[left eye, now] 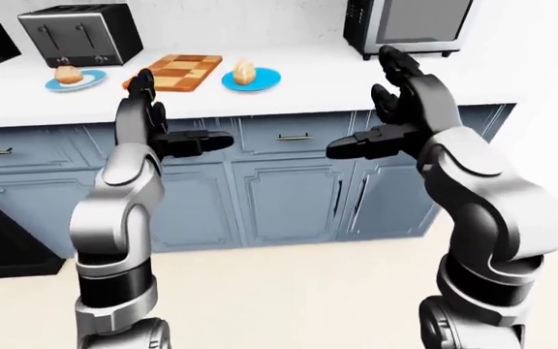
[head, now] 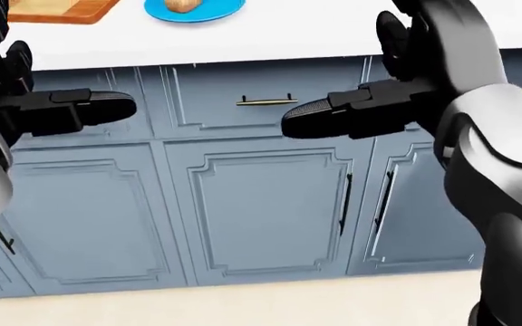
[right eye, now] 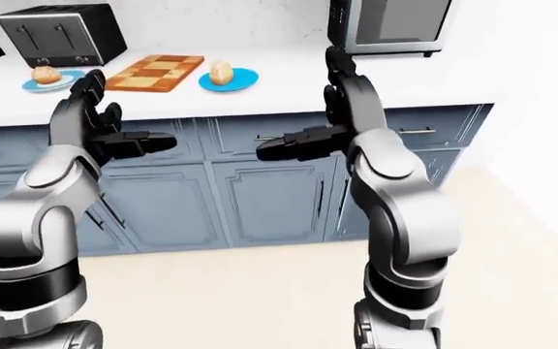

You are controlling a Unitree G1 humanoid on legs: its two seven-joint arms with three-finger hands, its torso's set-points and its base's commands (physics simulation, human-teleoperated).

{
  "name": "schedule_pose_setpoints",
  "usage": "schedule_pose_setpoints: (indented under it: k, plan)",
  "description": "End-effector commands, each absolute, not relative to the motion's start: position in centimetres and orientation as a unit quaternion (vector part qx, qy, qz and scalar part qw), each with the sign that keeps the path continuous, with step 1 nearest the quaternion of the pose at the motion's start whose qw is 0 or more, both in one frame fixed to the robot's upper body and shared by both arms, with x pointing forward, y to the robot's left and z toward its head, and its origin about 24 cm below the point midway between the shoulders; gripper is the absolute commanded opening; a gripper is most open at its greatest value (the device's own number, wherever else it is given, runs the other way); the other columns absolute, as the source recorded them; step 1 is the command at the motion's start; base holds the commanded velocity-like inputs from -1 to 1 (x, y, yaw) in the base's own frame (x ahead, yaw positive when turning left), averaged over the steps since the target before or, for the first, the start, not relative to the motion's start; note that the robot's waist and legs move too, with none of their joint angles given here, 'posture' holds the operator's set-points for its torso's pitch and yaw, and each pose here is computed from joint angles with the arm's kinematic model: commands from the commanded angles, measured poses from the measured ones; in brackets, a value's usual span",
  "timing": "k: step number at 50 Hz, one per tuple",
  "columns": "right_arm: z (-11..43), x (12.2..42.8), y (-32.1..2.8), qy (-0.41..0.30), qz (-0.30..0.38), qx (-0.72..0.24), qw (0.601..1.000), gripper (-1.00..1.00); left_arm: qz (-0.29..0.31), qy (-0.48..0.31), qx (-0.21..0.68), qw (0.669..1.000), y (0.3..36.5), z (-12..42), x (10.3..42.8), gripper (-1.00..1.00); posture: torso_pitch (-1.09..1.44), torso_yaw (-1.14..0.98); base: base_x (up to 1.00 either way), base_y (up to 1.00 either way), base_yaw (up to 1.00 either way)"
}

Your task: Place all breads on the cutting board.

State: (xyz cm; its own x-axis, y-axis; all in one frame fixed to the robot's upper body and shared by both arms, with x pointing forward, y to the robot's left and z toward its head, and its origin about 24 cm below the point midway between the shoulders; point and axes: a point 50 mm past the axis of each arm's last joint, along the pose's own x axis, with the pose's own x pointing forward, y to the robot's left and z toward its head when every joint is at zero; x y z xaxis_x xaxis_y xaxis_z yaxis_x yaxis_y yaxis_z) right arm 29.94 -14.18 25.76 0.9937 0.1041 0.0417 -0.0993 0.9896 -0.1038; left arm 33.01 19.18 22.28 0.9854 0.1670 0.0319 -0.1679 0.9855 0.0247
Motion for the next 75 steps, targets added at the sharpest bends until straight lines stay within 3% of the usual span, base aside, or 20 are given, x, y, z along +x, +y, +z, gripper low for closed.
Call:
schedule_pose_setpoints:
  k: [1,43,75]
  plan:
    - [27.44,29.51,-14.51,-0.071,0.038,-0.051,0.995,1.00,0.075,-0.064,0.013,0.995,18.79,24.28,32.66,1.00,0.00,0.00,0.23,0.19,0.00]
    - [27.65,29.08,-14.11,-0.073,0.043,-0.049,0.995,1.00,0.074,-0.061,0.011,0.995,18.74,24.15,32.48,1.00,0.00,0.00,0.15,0.48,0.00]
    - [27.49,29.42,-14.46,-0.077,0.039,-0.043,0.995,1.00,0.070,-0.065,0.014,0.995,18.43,24.45,32.44,1.00,0.00,0.00,0.20,0.10,0.00]
